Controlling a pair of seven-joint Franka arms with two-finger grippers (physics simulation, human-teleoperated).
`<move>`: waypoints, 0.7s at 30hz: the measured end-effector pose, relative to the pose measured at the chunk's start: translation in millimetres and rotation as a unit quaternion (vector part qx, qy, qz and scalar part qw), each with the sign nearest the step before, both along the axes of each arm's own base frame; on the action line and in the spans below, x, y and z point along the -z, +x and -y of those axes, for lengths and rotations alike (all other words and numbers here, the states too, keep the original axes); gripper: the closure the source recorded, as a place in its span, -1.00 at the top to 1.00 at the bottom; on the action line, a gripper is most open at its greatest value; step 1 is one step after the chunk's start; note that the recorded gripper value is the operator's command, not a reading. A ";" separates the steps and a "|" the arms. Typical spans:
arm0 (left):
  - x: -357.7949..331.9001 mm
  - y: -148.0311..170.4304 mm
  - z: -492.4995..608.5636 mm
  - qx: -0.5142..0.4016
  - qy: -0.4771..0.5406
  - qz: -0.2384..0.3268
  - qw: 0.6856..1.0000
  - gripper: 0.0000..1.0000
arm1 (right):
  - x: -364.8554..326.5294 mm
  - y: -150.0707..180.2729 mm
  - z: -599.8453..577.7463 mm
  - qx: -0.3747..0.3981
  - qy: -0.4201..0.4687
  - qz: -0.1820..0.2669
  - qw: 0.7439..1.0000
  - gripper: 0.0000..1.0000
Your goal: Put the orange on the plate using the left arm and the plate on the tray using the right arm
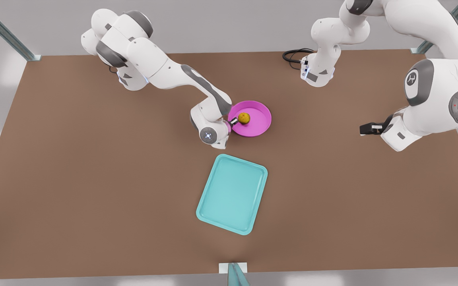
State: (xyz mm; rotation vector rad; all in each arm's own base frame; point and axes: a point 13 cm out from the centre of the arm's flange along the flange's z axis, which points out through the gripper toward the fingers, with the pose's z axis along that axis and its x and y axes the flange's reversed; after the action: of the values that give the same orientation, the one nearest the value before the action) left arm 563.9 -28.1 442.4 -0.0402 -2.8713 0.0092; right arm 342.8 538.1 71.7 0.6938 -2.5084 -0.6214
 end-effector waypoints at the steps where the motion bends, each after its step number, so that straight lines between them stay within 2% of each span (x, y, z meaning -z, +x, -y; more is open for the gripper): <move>1: 1.5 0.1 -1.1 -0.001 0.000 -0.001 1.000 1.00 | -6.3 9.2 -2.2 0.003 0.006 0.004 1.000 -0.57; 5: 8.1 0.9 -5.8 -0.004 0.002 -0.007 1.000 1.00 | -30.2 48.4 -7.1 0.016 0.029 0.016 0.999 -0.57; 8: 10.7 1.1 -6.1 -0.004 0.001 -0.009 1.000 1.00 | -43.7 92.5 -15.0 0.038 0.055 0.026 0.997 -0.57; 12: 10.4 1.2 -5.3 -0.002 0.001 -0.009 1.000 1.00 | -56.3 152.5 -17.4 0.101 0.094 0.014 0.990 -0.57; 16: 6.4 2.3 -5.3 -0.002 0.001 -0.003 1.000 1.00 | -48.0 217.3 40.7 0.177 0.102 -0.001 0.979 -0.57; 21: 5.5 3.5 -2.4 0.000 -0.003 -0.001 1.000 1.00 | -54.2 260.5 67.6 0.224 0.120 -0.004 0.967 -0.57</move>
State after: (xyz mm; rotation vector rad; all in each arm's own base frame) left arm 567.4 -25.8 436.9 -0.0418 -2.8693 0.0169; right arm 603.3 470.5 125.9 0.1910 -2.6225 -1.0971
